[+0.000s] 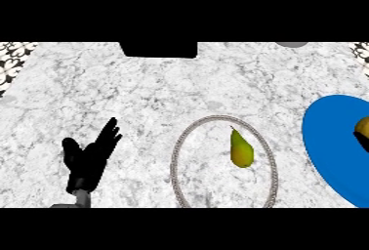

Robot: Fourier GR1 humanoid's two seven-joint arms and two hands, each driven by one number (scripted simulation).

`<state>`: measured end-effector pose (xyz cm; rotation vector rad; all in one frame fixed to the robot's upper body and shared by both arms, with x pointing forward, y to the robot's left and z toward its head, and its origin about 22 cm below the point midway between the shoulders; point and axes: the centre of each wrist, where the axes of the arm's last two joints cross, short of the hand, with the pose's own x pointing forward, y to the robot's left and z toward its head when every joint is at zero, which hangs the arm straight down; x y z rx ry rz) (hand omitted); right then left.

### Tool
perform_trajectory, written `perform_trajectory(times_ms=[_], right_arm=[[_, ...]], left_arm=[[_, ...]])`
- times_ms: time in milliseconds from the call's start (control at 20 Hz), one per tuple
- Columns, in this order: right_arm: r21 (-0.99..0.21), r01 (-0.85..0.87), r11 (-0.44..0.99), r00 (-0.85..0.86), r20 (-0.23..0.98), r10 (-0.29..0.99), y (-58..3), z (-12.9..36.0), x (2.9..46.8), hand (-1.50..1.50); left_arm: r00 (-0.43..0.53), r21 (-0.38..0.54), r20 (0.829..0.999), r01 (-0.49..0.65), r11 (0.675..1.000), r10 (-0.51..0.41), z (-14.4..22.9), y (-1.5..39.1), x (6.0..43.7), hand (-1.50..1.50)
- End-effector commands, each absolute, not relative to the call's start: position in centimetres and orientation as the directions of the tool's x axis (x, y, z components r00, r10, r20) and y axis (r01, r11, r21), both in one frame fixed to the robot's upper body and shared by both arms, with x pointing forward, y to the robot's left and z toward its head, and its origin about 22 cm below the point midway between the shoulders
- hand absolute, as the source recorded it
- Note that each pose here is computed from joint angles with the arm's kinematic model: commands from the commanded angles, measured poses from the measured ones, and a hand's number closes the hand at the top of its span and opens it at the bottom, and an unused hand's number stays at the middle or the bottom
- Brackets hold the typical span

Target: Pick the lemon from the placemat and place it in the plate

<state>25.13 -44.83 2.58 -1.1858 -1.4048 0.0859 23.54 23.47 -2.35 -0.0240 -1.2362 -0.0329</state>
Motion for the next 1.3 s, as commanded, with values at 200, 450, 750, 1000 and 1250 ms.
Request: perform_trajectory(times_ms=[200,450,750,1000,1250], right_arm=[[-0.653,0.414,0.634,0.238,0.75,0.617,-47.3,0.1,27.7,-1.5],[-0.485,0.501,0.717,0.051,0.844,0.535,-45.9,-0.8,29.5,-1.5],[-0.29,0.614,0.734,-0.039,0.918,0.395,-50.4,-0.1,26.7,-1.5],[-0.192,0.559,0.807,-0.087,0.954,0.287,-53.7,0.9,23.6,-1.5],[-0.19,0.432,0.882,-0.092,0.963,0.252,-56.1,0.3,18.8,-1.5]], left_arm=[[0.371,-0.014,0.928,0.05,0.999,-0.006,-2.6,23.1,23.9,0.0],[0.352,0.011,0.936,0.032,0.999,-0.022,-3.3,24.1,23.6,0.0],[0.362,0.003,0.932,0.027,1.0,-0.012,-2.5,24.2,22.9,0.0],[0.381,0.003,0.924,0.007,1.0,-0.006,-2.8,24.0,23.0,0.0],[0.361,-0.004,0.933,-0.003,1.0,0.005,-2.7,24.7,23.5,0.0]])
